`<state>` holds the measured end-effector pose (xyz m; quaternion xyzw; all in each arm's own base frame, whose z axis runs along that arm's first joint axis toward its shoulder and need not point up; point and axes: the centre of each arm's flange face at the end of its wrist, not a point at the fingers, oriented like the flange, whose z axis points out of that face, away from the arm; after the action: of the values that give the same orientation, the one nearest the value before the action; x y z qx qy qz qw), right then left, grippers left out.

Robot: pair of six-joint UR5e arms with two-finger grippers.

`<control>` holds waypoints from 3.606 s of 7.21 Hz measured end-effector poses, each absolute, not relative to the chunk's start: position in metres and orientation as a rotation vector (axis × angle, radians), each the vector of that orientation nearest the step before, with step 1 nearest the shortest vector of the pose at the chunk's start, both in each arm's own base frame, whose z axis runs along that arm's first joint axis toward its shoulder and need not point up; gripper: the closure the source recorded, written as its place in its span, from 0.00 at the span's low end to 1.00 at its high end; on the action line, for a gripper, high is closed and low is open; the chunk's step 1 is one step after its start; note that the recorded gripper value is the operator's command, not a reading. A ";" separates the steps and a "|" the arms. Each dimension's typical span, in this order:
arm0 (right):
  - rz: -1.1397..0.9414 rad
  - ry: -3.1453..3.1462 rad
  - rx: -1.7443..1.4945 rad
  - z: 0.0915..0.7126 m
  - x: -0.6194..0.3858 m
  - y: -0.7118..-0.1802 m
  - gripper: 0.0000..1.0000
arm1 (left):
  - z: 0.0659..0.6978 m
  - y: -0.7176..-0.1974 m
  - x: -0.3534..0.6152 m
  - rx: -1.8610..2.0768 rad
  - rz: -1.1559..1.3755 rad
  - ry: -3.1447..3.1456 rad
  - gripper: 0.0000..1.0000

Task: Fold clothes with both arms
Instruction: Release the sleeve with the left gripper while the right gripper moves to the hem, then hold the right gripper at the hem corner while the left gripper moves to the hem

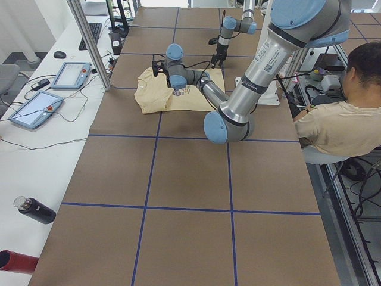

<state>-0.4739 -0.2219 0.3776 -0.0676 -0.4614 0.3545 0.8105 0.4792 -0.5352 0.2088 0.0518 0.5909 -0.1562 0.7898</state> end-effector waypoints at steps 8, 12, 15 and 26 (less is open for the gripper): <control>0.742 -0.967 -0.153 0.384 -0.476 -0.211 0.13 | 0.209 -0.535 0.478 0.109 -0.345 1.279 0.14; 0.736 -0.974 -0.157 0.379 -0.476 -0.208 0.14 | 0.210 -0.535 0.478 0.110 -0.347 1.278 0.14; 0.727 -0.971 -0.162 0.380 -0.478 -0.203 0.15 | 0.209 -0.535 0.478 0.110 -0.347 1.279 0.14; 0.728 -0.966 -0.161 0.380 -0.476 -0.203 1.00 | 0.212 -0.535 0.477 0.109 -0.352 1.277 0.13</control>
<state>-0.4759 -0.2033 0.3798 -0.0757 -0.4534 0.3418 0.8197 0.4774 -0.5354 0.2119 0.0508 0.5924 -0.1632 0.7873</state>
